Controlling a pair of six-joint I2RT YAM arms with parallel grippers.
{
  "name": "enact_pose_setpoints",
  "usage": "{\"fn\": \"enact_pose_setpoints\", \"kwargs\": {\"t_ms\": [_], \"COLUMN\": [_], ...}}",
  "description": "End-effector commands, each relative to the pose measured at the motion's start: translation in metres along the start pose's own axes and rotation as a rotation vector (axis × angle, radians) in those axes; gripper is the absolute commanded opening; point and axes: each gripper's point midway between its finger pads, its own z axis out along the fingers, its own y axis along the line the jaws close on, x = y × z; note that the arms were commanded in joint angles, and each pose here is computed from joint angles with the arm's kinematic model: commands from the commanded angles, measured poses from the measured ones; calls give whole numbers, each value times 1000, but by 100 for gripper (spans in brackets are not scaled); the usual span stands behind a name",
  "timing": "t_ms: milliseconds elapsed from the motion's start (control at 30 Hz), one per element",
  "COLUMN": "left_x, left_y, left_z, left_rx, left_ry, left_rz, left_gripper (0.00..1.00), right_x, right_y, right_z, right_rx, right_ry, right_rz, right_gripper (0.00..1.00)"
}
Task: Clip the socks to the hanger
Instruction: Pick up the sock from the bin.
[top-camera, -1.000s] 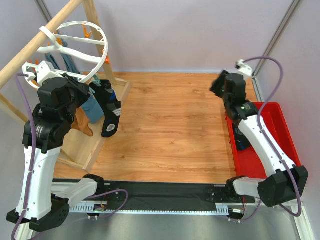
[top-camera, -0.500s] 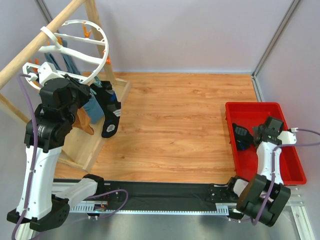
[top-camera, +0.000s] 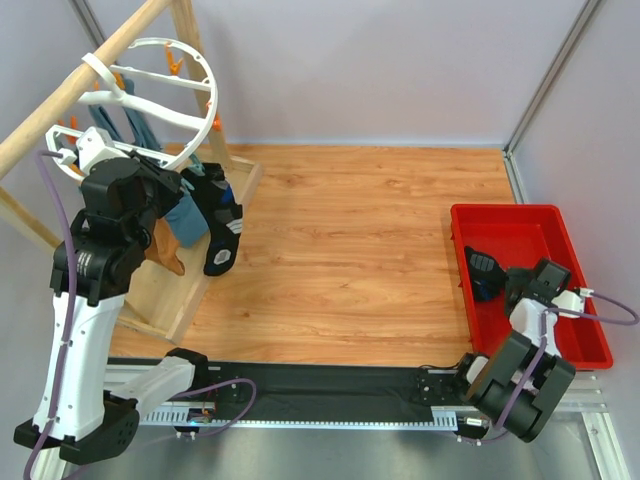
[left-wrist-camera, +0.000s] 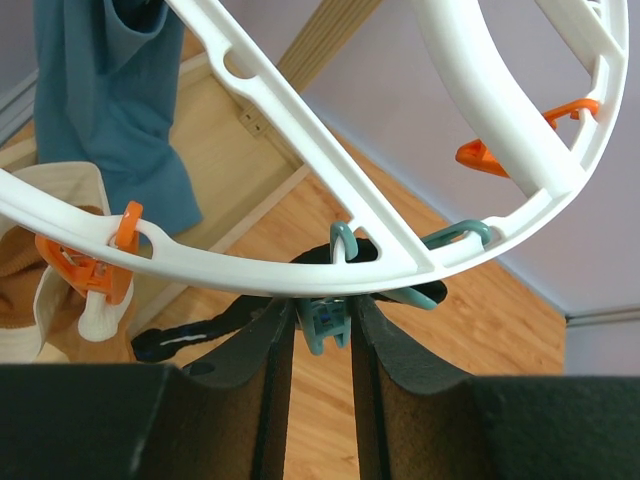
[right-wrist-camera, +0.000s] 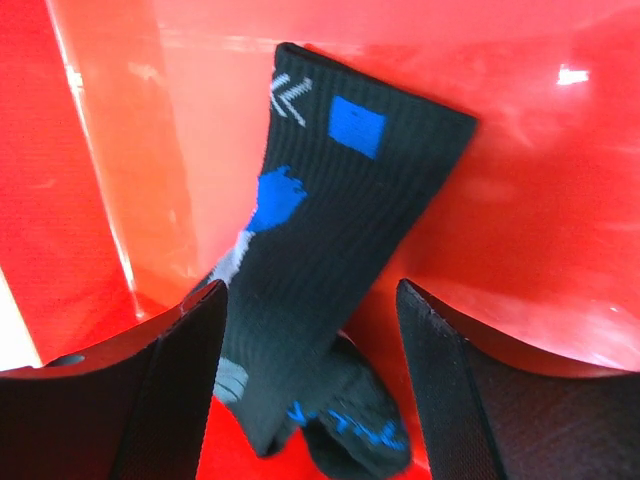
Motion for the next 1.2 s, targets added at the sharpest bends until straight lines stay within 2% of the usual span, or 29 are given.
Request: {"fn": "enact_pose_setpoints", "kwargs": {"t_ms": [0, 100, 233, 400, 500, 533, 700, 733, 800, 833, 867, 1000, 1033, 1167], "left_x": [4, 6, 10, 10, 10, 10, 12, 12, 12, 11, 11, 11, 11, 12], "left_y": [1, 3, 3, 2, 3, 3, 3, 3, 3, 3, 3, 0, -1, -3], "left_z": [-2, -2, -1, 0, 0, -1, -2, -2, -3, -4, -5, -7, -7, -8], "left_rx": [12, 11, 13, 18, 16, 18, 27, 30, 33, 33, 37, 56, 60, 64], "left_ry": [12, 13, 19, 20, 16, 14, 20, 21, 20, 18, 18, 20, 25, 33], "left_rz": [-1, 2, -6, -10, -9, -9, -12, -15, -13, -15, -14, -25, -23, -26], "left_gripper": [0, 0, 0, 0, 0, 0, 0, 0, 0, 0, 0, 0, 0, 0], "right_x": [-4, -6, -1, 1, -1, -2, 24, 50, 73, 109, 123, 186, 207, 249], "right_y": [21, 22, 30, 47, 76, 90, 171, 186, 217, 220, 223, 213, 198, 158], "right_z": [9, 19, 30, 30, 10, -4, -86, -109, -158, -190, -209, -309, -343, -414], "right_rx": [-84, -84, -73, -125, -240, -301, -617, -722, -912, -1036, -1116, -1475, -1600, -1863], "right_ry": [-6, -20, 40, 82, 53, 36, 35, 82, 117, 218, 243, 483, 593, 760], "right_rz": [58, 36, -68, -164, -262, -318, -580, -688, -805, -896, -975, -1117, -1162, -1277], "right_gripper": [69, 65, 48, 33, 7, 1, 0, 0, 0, 0, 0, 0, 0, 0]}}
